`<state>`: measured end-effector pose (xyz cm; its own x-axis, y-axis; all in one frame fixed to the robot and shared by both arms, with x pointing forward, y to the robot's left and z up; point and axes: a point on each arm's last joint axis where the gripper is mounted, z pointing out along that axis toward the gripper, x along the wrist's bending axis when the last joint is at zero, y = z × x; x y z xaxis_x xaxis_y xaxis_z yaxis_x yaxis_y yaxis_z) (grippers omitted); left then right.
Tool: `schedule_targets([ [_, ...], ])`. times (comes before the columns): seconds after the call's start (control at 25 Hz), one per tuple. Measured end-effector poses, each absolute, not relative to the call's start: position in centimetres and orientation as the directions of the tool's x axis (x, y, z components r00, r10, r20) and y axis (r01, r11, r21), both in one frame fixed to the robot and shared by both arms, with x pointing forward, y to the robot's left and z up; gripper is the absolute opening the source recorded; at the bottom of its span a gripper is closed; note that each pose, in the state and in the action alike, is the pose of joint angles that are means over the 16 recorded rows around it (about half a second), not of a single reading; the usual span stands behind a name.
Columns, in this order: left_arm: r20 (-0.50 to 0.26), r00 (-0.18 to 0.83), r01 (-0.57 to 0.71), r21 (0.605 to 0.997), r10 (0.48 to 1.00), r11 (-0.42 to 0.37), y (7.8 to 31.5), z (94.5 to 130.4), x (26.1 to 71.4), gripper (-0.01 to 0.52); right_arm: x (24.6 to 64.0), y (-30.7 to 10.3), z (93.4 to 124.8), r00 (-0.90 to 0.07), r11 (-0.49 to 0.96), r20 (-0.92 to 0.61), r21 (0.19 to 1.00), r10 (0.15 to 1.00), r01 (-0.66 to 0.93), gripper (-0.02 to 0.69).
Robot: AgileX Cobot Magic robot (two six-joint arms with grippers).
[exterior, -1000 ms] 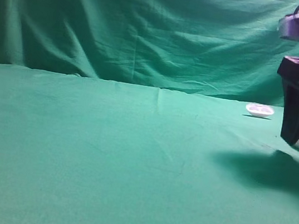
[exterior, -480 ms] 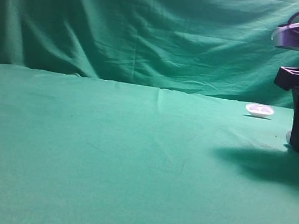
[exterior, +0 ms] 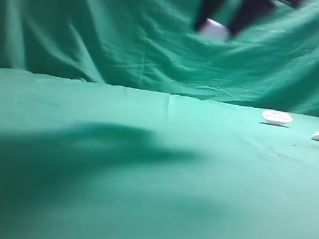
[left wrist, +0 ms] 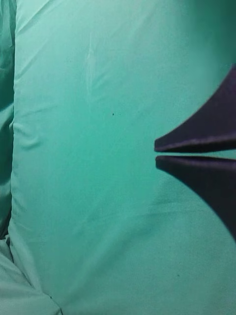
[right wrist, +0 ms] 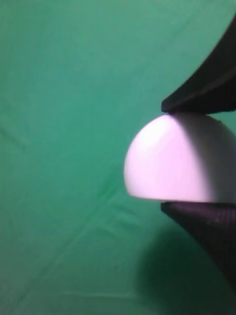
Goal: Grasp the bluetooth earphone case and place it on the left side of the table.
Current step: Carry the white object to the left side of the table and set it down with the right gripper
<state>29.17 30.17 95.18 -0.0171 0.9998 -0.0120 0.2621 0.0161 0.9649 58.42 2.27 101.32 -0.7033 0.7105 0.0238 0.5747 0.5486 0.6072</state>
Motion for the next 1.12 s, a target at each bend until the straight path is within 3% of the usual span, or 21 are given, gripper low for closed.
schedule_targets([
  [0.36, -0.012, -0.017, 0.262, 0.965, 1.000, 0.016, 30.2, 95.2, 29.2, 0.000, 56.5, 10.7, 95.1, -0.810, 0.641, 0.001, 0.611, 0.587, 0.465, 0.328],
  [0.64, -0.012, -0.017, 0.262, 0.965, 1.000, 0.016, 30.2, 95.2, 29.2, 0.000, 55.7, 12.6, 93.3, -0.834, 0.664, -0.011, 0.612, 0.551, 0.430, 0.449],
  [0.76, -0.012, -0.017, 0.262, 0.965, 1.000, 0.016, 30.2, 95.2, 29.2, 0.000, 55.6, 12.7, 94.5, -0.835, 0.671, -0.012, 0.602, 0.550, 0.433, 0.497],
  [0.88, -0.012, -0.017, 0.262, 0.965, 1.000, 0.016, 30.2, 95.2, 29.2, 0.000, 55.5, 12.5, 96.9, -0.832, 0.679, -0.017, 0.587, 0.555, 0.441, 0.497],
  [1.0, -0.012, -0.017, 0.262, 0.965, 1.000, 0.016, 30.2, 95.2, 29.2, 0.000, 55.3, 11.9, 100.3, -0.824, 0.688, -0.035, 0.571, 0.565, 0.448, 0.447],
  [1.12, -0.012, -0.017, 0.262, 0.965, 1.000, 0.016, 30.2, 95.2, 29.2, 0.000, 54.9, 10.8, 103.9, -0.810, 0.694, -0.062, 0.557, 0.583, 0.457, 0.346],
])
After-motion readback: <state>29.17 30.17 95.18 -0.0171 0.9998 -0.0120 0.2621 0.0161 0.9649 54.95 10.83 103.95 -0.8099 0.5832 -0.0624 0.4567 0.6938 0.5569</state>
